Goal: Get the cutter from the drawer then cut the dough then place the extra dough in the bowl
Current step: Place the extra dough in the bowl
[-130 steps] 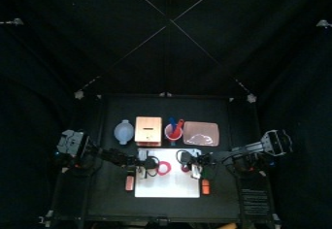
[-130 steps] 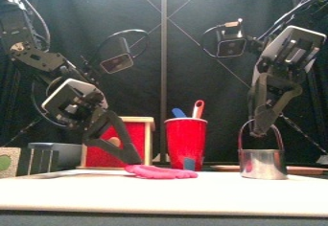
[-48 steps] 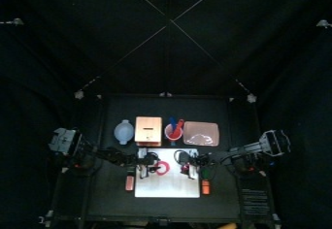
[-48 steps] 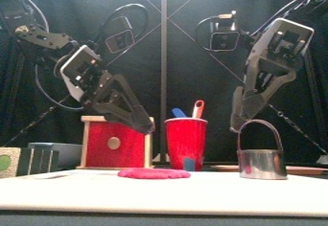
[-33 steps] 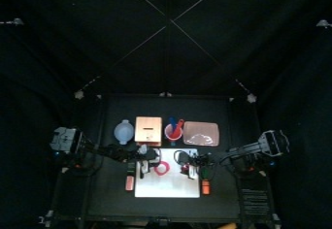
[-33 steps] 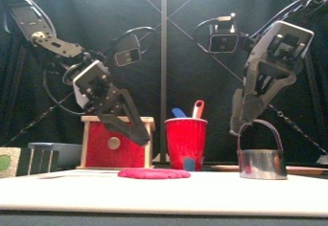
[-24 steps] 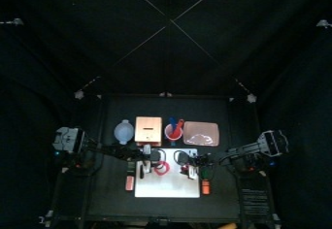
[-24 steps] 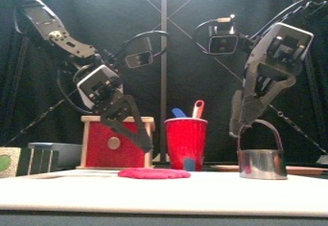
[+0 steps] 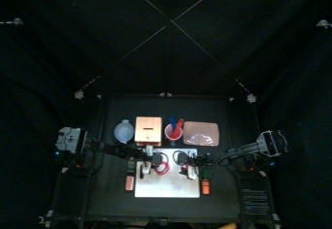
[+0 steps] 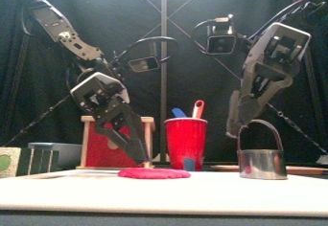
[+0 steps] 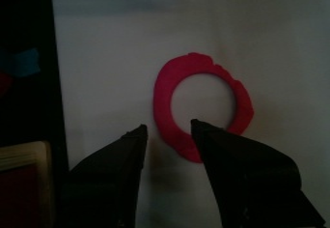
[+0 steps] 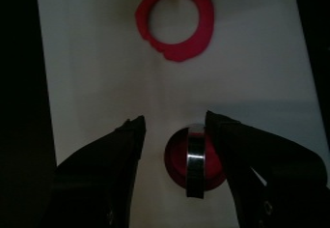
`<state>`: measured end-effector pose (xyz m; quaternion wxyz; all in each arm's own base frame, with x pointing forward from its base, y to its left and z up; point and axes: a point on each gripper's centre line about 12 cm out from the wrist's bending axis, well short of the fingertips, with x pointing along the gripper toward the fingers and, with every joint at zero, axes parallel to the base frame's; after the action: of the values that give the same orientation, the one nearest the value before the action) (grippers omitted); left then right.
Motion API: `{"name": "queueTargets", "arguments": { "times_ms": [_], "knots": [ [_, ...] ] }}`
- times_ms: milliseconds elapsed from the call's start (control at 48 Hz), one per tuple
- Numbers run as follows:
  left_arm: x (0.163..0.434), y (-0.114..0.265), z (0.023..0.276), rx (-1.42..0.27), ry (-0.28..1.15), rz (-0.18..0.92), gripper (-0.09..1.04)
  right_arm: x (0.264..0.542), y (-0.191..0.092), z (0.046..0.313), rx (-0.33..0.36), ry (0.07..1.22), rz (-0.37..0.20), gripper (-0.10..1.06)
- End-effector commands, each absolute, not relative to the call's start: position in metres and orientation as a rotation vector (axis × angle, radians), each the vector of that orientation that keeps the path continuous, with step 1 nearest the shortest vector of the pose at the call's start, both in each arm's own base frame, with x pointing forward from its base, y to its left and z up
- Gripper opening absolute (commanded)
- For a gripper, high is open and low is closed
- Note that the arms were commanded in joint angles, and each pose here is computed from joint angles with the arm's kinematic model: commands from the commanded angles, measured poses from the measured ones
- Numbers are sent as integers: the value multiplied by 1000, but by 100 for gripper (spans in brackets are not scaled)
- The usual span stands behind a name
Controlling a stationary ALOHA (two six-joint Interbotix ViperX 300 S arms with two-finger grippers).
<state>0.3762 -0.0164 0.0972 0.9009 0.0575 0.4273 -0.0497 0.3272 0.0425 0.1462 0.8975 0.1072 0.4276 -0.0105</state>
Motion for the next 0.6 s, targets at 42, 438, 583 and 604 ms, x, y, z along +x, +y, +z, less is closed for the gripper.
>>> {"name": "queueTargets", "arguments": {
  "times_ms": [42, 438, 583, 604],
  "knots": [
    [386, -14, 104, 125, 875, -110, 80, 333, 44, 155, 226, 853, -13, 87],
    [394, -10, 103, 132, 887, -113, 80, 334, 45, 150, 224, 867, -14, 87],
    [393, -11, 99, 144, 907, -126, 78, 334, 45, 150, 224, 867, -14, 87],
    [393, -11, 98, 143, 910, -127, 78, 334, 45, 150, 224, 867, -14, 87]
  ]
}}
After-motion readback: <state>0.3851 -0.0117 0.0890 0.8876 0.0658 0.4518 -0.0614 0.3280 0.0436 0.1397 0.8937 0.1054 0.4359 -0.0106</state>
